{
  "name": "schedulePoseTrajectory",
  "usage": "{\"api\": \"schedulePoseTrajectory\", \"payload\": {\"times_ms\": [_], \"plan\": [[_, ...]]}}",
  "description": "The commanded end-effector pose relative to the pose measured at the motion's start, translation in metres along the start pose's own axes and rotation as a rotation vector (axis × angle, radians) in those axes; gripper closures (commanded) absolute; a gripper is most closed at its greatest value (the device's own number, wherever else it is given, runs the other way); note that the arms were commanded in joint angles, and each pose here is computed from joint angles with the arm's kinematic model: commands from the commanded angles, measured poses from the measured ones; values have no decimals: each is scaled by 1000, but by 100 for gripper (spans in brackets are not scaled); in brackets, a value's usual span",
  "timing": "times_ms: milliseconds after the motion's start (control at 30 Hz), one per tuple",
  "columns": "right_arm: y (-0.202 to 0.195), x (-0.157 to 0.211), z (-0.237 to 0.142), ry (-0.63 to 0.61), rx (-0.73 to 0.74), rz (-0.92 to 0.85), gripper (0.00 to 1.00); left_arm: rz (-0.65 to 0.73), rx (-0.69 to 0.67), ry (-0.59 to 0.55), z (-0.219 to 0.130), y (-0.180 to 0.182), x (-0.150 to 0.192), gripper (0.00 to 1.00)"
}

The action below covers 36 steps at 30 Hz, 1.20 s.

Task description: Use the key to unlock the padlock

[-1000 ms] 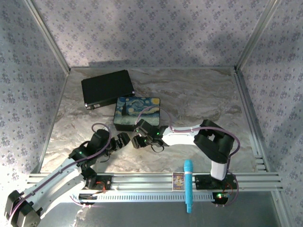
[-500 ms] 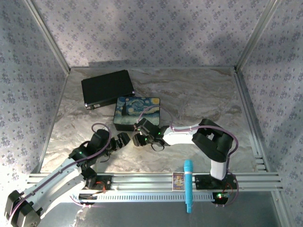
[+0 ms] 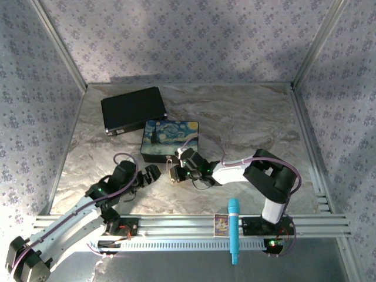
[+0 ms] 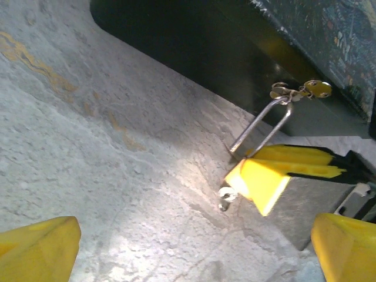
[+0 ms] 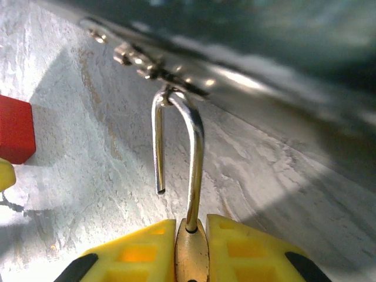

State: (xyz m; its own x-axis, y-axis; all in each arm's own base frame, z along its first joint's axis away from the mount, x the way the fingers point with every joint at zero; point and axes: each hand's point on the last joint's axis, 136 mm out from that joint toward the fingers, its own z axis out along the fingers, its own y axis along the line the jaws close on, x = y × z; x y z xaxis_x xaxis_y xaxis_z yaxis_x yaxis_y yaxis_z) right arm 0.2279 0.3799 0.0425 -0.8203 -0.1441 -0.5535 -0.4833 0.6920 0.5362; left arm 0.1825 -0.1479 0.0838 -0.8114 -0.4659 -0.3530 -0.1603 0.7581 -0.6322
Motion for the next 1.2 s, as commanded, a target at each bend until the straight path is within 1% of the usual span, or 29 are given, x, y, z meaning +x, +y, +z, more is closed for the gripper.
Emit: {"api": "schedulePoseTrajectory", "payload": {"times_ms": [0,33,100,133,267,367,433,467,533,600,633,733,800,867,1000,1067,1167], "plan": [[-23,25,-4,73,41,91,87,113,0,-68,-13,-18,-21,0],[-23,25,-5,71,35,95,88,144,-7,-81,-15,-21,-26,0],[-24,26,-8,67,23,103,90,252,-25,-108,-19,-32,-35,0],[-24,26,-9,64,18,109,93,295,-49,-121,-21,-35,-40,0],[-27,25,-14,34,-33,165,95,558,-202,-147,-25,-52,-59,0],[-34,24,-18,13,-55,210,96,776,-295,-109,-14,-72,-64,0],[-39,25,-20,10,-54,222,96,906,-317,-60,-3,-84,-62,2],[-41,25,-21,8,-51,225,96,974,-318,-47,3,-90,-63,5],[-43,27,-24,7,-48,228,96,1090,-301,-15,12,-99,-61,17],[-46,27,-28,-1,-46,230,97,1232,-246,48,21,-105,-50,27],[-47,28,-29,-3,-44,233,97,1289,-223,74,24,-106,-44,28],[-51,30,-34,-1,-42,233,97,1379,-250,68,33,-109,-50,28],[-54,31,-36,8,-42,232,97,1441,-229,93,43,-113,-47,28],[-59,33,-37,13,-39,240,97,1472,-219,139,51,-114,-43,28],[-66,34,-44,-10,-44,267,98,1497,-238,237,66,-107,-34,30],[-67,32,-46,-21,-53,275,100,1519,-261,262,75,-102,-29,31],[-65,30,-46,-22,-66,271,100,1535,-315,283,87,-92,-28,34]]}}
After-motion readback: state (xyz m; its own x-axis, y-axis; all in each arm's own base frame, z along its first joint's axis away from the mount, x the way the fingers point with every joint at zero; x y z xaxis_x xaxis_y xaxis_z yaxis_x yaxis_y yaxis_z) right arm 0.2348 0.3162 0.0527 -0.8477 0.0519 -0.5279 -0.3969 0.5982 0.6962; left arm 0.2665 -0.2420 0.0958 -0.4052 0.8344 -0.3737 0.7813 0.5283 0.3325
